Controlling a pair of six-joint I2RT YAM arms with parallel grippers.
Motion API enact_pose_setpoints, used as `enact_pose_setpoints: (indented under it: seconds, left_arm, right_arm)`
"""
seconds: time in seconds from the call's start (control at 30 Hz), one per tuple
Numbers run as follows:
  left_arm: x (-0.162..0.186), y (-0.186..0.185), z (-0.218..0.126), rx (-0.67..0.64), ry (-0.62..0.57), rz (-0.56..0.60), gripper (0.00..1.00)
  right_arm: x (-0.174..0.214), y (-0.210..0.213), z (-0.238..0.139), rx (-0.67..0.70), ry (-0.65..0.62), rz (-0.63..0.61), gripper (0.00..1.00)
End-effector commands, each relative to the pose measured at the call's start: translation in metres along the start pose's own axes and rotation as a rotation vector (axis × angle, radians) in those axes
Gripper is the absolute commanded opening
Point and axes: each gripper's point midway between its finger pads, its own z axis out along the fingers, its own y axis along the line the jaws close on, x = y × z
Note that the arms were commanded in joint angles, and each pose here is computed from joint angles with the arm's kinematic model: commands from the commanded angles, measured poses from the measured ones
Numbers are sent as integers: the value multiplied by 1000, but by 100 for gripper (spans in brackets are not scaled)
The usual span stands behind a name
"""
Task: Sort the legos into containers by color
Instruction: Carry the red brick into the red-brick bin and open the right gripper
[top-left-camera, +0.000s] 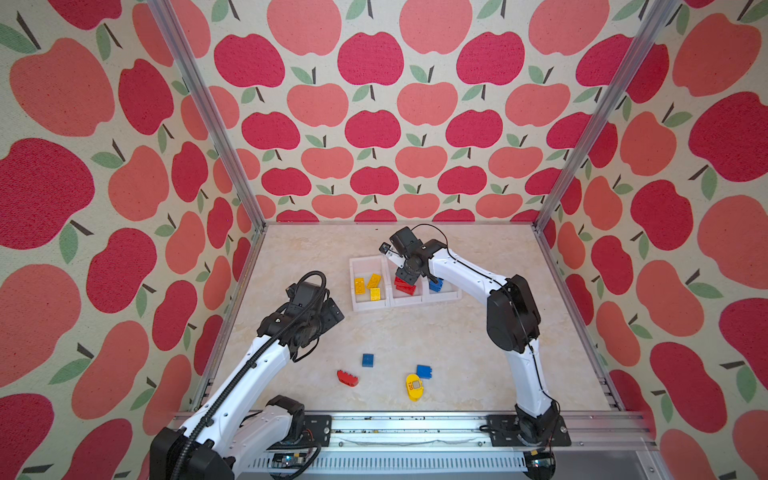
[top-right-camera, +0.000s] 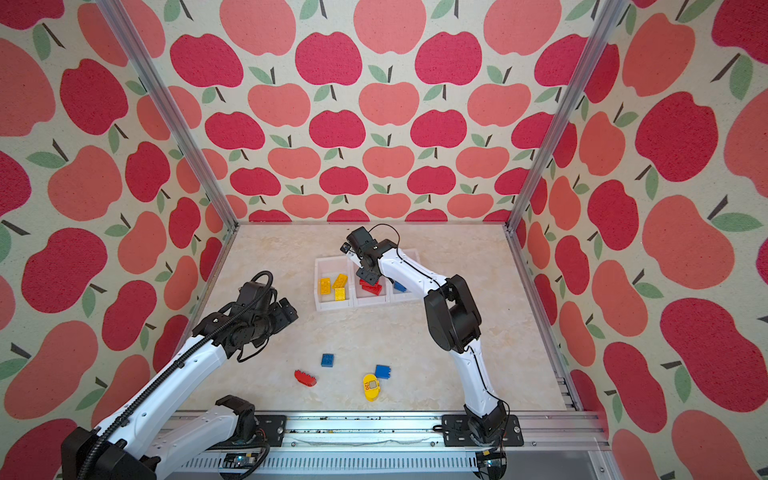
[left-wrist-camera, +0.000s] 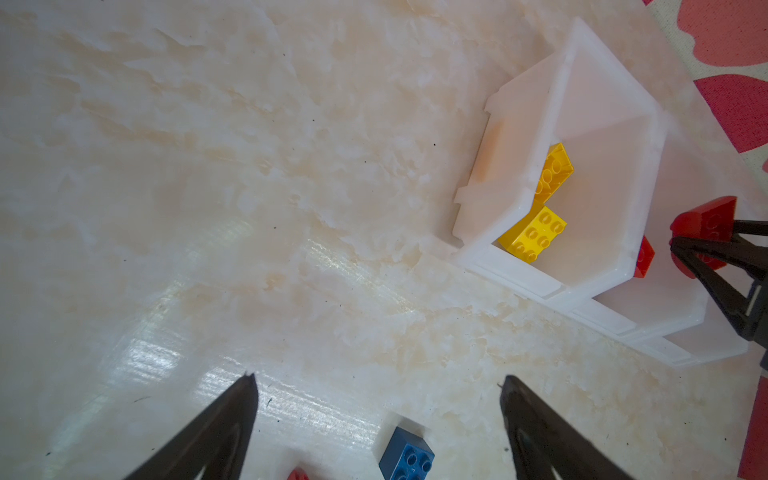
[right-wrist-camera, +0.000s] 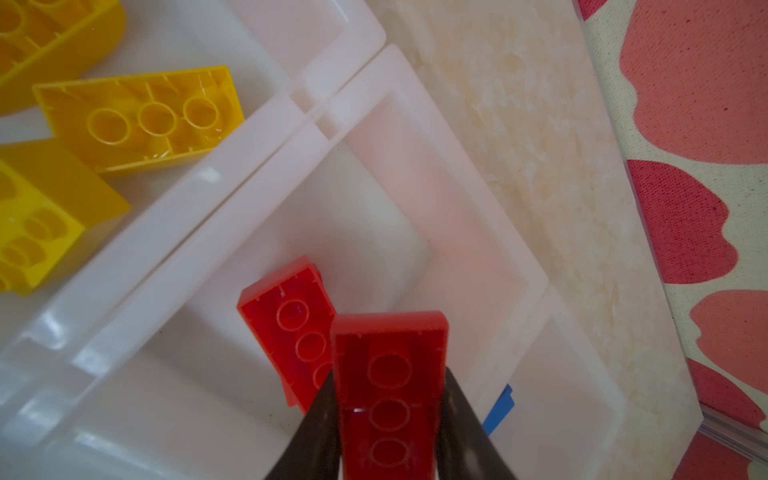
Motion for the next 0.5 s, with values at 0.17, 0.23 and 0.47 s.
enact_pose_setpoints:
  seconds: [0.17, 0.23, 0.47]
  left_arm:
    - [-7, -8, -1, -3, -1, -3, 93]
    - [-8, -9, 0, -2, -1, -3, 93]
    - [-8, -10, 2, -4, 5, 2, 93]
  right_arm:
    - [-7, -11, 6, 14, -21, 10, 45]
    - [-10, -11, 3, 15, -37, 15, 51]
    - [-15, -16, -16, 18, -68, 35, 52]
